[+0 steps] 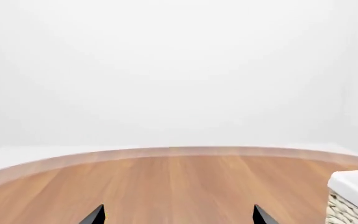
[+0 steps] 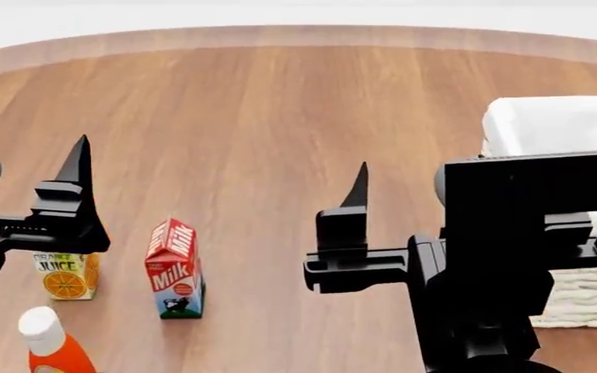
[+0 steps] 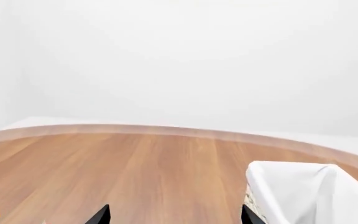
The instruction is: Pick the milk and place it in the basket.
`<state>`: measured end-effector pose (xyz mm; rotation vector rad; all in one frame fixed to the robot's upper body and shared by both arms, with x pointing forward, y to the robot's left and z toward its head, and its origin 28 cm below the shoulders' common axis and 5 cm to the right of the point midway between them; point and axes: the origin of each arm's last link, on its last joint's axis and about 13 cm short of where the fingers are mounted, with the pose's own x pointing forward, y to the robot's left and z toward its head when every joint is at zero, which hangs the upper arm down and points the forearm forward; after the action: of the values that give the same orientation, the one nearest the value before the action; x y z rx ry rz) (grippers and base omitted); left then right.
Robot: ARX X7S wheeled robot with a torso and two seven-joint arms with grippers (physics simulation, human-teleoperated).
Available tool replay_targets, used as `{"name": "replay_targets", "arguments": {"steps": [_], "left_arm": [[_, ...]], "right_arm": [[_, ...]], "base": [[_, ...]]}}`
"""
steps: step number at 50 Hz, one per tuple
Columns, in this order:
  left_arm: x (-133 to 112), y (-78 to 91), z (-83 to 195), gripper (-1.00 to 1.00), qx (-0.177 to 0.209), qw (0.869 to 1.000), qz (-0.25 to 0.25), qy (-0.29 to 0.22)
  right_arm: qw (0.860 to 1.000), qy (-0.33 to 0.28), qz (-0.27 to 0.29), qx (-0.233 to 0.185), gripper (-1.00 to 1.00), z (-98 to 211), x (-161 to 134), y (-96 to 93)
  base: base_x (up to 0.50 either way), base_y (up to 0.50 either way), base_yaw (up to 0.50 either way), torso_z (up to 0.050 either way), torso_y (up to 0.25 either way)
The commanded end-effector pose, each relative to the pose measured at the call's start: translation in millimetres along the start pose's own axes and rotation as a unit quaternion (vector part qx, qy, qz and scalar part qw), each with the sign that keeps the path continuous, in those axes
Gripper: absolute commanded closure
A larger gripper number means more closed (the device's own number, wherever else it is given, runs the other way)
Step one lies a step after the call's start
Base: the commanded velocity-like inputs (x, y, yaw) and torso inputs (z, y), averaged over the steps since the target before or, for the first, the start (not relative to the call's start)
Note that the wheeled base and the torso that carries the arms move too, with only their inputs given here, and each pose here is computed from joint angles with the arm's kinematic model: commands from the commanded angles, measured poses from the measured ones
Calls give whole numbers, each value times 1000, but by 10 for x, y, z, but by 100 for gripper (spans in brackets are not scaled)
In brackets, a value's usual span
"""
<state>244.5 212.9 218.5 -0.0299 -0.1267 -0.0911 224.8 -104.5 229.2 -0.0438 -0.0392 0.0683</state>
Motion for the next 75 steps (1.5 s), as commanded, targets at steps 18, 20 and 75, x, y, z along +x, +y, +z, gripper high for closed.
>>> {"name": "replay_targets", "arguments": {"steps": [18,20,75], "left_arm": [[-4,-2,-7,-100,3,1000,0,0],[1,-1,-9,-100,4,1000,1,0],[18,23,21,-100,8,1000,5,-2]], "right_arm": [[1000,7,14,-2,-100,-28,1,15],[1000,6,15,0,-100,-29,4,13],[840,266,463,-95,-100,-668,53,83]], "base": [[500,0,0,0,1],[500,0,0,0,0],[245,0,0,0,1]]}}
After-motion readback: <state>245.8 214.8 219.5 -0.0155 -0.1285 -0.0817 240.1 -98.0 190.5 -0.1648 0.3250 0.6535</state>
